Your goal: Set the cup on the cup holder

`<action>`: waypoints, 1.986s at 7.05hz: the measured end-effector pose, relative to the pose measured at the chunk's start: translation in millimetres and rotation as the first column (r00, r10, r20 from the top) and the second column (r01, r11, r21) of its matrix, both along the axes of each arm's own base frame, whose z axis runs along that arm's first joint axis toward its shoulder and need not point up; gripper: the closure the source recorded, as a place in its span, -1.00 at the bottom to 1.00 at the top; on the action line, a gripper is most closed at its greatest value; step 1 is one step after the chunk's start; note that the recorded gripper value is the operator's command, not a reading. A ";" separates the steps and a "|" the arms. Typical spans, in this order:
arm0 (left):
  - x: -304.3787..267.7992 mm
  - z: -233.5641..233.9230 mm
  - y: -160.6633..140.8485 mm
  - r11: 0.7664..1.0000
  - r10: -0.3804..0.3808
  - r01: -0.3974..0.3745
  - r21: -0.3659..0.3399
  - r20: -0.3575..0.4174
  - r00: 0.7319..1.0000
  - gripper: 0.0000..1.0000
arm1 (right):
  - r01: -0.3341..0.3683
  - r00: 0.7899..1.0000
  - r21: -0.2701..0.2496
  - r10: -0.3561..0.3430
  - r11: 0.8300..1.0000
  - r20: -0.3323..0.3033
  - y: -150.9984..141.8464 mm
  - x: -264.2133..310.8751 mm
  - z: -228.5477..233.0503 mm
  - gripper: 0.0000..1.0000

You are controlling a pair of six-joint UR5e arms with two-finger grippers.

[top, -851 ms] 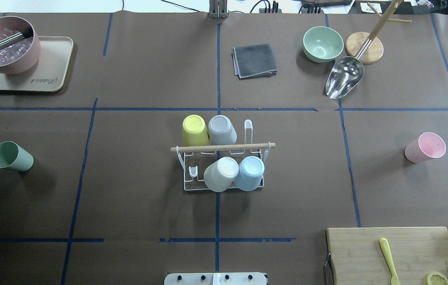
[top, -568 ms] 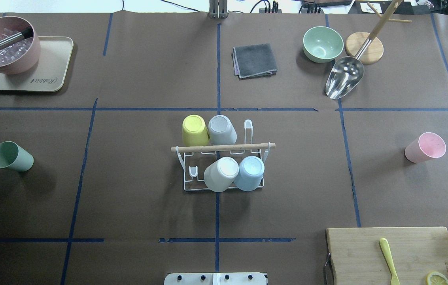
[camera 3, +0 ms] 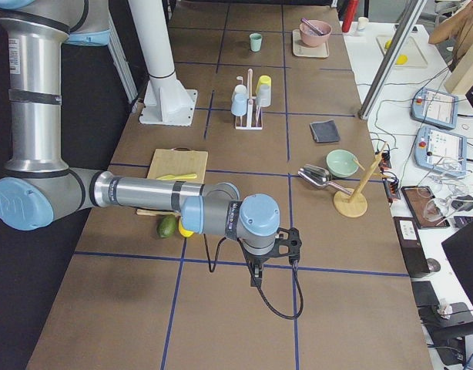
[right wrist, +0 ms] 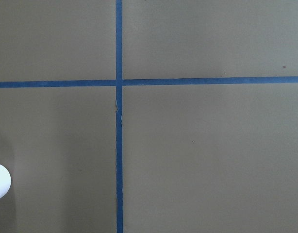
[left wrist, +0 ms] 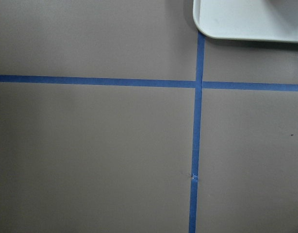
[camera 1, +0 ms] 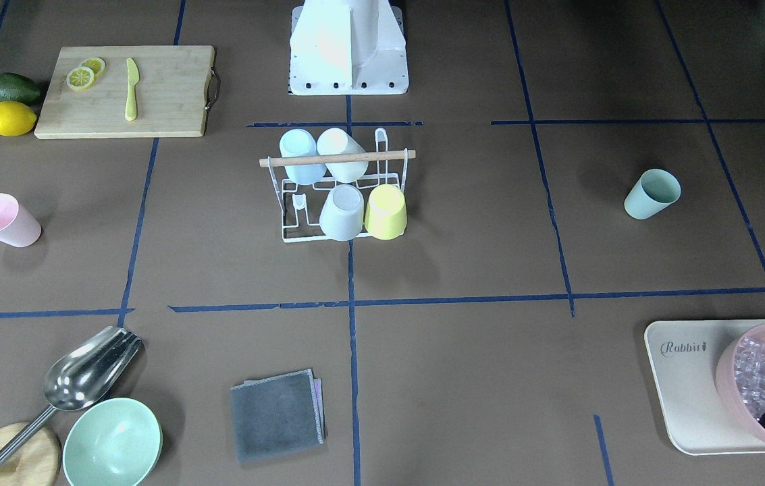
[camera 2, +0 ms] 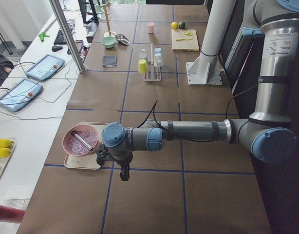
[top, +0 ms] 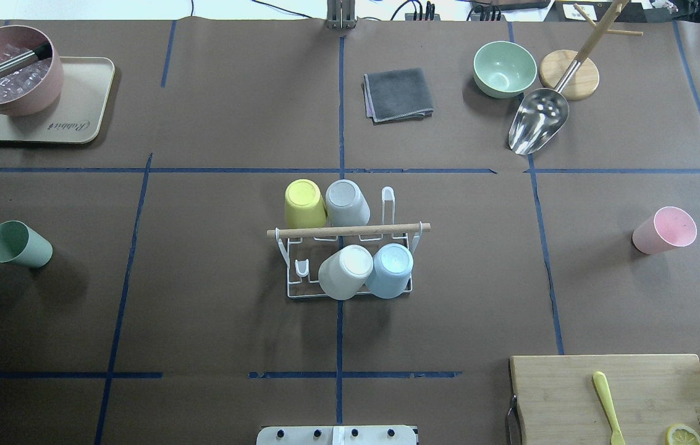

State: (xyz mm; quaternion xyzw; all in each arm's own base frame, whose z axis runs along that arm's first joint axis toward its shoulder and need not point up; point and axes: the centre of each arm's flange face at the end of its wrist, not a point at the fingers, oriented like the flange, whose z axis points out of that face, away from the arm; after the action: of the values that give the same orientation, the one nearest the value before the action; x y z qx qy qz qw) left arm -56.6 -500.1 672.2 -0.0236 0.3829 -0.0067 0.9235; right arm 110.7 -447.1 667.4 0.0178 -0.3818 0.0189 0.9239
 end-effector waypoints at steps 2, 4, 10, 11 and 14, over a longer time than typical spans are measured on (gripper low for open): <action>-0.3 -1.1 -0.7 1.000 -0.001 0.001 0.002 0.000 1.000 -1.00 | 0.000 1.000 -0.002 0.000 1.000 0.001 0.6 0.0 0.9 -1.00; -0.2 -2.9 -1.6 1.000 -0.001 0.001 0.006 -0.002 1.000 -1.00 | 0.000 1.000 -0.001 0.000 1.000 0.001 0.6 -0.1 0.5 -1.00; -0.5 -22.7 -5.3 1.000 -0.002 0.002 0.013 -0.011 1.000 -1.00 | 0.072 0.997 0.067 -0.069 0.995 -0.042 -18.0 -28.2 -35.2 -1.00; -0.1 -46.3 -9.5 1.000 0.011 -0.011 -0.006 -0.011 1.000 -1.00 | 0.152 0.987 0.081 -0.147 0.985 -0.068 -34.9 -66.0 -47.0 -1.00; 9.9 -131.6 -50.0 0.996 0.087 -0.087 -0.018 -0.007 0.996 -1.00 | 0.402 0.903 -0.007 -0.398 0.915 -0.162 -97.9 -202.5 -140.3 -1.00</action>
State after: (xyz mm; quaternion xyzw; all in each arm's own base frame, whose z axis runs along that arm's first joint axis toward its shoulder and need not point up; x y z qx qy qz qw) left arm -46.7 -550.2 540.6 -0.0490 0.3841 0.0302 0.9215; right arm -91.8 -545.0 527.0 -0.0473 -0.3020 -0.1776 0.9354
